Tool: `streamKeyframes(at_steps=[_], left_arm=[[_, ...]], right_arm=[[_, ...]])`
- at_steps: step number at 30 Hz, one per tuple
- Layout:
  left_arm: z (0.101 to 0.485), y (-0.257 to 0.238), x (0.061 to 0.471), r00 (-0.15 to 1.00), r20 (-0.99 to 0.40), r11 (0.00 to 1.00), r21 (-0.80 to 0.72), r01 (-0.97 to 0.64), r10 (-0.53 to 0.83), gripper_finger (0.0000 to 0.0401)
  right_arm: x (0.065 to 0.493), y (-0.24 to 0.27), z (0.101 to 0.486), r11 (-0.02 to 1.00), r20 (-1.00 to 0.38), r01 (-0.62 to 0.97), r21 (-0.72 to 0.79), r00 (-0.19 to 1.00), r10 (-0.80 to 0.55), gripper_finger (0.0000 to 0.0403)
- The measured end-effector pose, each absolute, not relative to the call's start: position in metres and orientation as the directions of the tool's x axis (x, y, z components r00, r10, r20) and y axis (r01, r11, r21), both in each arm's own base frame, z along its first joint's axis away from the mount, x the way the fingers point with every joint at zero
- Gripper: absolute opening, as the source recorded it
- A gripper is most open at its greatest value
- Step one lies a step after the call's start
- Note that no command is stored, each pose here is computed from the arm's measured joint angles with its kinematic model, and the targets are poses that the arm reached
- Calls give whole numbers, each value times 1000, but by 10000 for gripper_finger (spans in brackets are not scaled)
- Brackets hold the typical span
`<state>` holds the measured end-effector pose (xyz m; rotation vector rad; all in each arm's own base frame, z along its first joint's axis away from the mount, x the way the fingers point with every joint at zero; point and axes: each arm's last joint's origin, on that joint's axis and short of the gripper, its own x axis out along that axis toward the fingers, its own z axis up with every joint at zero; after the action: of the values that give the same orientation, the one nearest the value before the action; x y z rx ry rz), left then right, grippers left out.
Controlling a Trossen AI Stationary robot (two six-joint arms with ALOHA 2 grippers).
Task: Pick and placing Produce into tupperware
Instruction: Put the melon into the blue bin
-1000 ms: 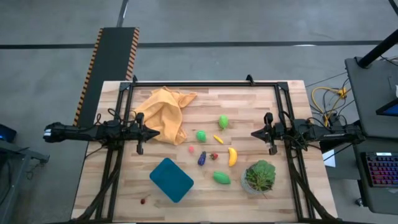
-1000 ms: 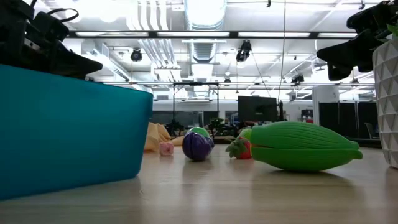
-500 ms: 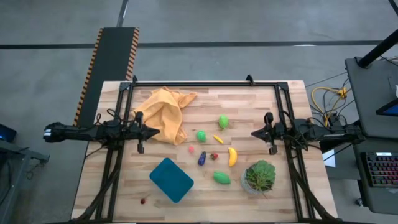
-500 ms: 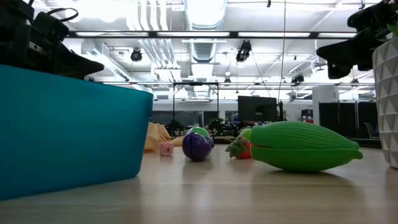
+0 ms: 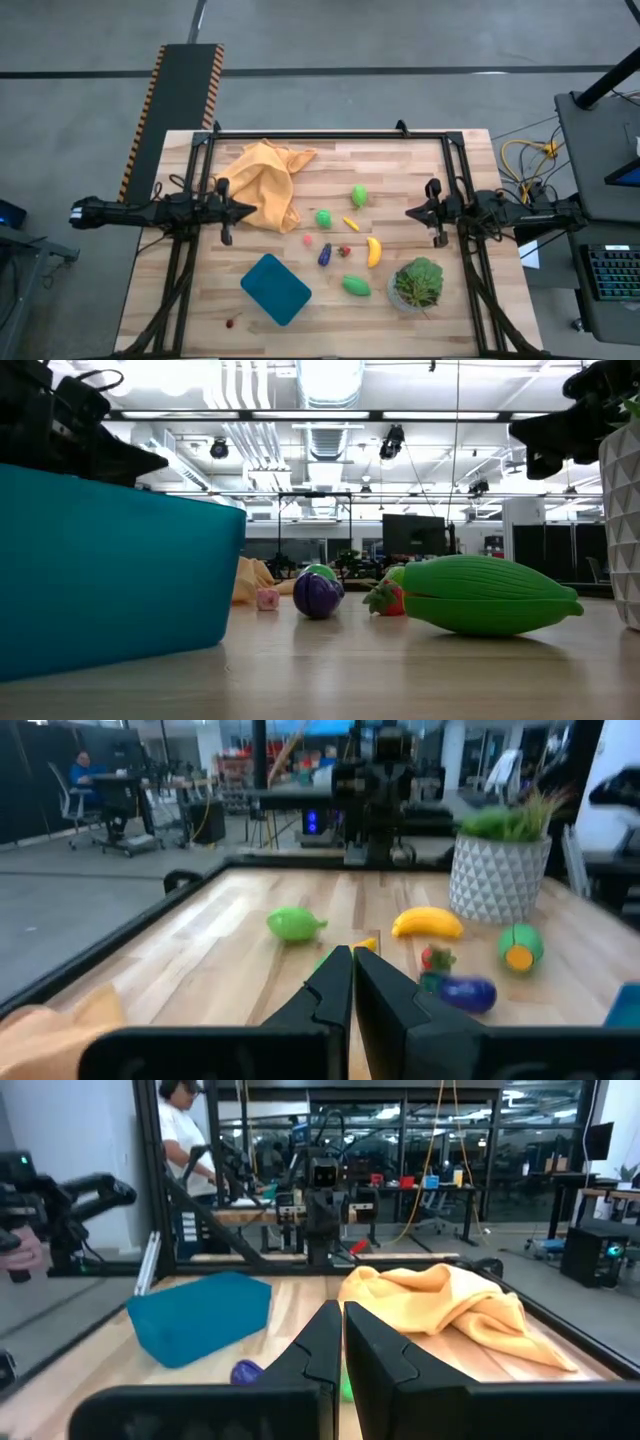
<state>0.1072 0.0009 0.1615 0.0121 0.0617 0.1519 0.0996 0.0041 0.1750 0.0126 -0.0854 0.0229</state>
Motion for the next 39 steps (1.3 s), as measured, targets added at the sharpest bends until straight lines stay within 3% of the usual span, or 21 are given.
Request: streamKeyframes(at_steps=[8,12,16,20,23,28,32,39], left_arm=[[184,0,107,977,171,992,-40,-120,125,0],[187,0,107,975,195,993,4,-114,111,7],[186,0,108,975,190,993,5,-114,111,53],[190,0,109,972,206,994,0,-113,111,132],[202,0,108,950,292,994,-14,-112,112,180],[214,0,106,913,393,993,-25,-112,113,204],[212,0,109,920,376,993,-8,-118,113,205],[211,0,113,924,363,992,5,-128,117,205]], right_arm=[[98,4,189,999,225,-31,38,974,21,9],[97,4,190,998,242,-35,57,970,21,24],[97,4,190,993,242,-49,111,970,21,80],[97,4,191,990,253,-54,126,967,21,164],[95,4,199,990,333,-65,129,943,19,215],[88,3,217,984,505,-103,148,863,14,247],[93,2,234,987,456,-44,154,889,-31,241],[130,4,284,999,243,38,-9,969,-34,226]])
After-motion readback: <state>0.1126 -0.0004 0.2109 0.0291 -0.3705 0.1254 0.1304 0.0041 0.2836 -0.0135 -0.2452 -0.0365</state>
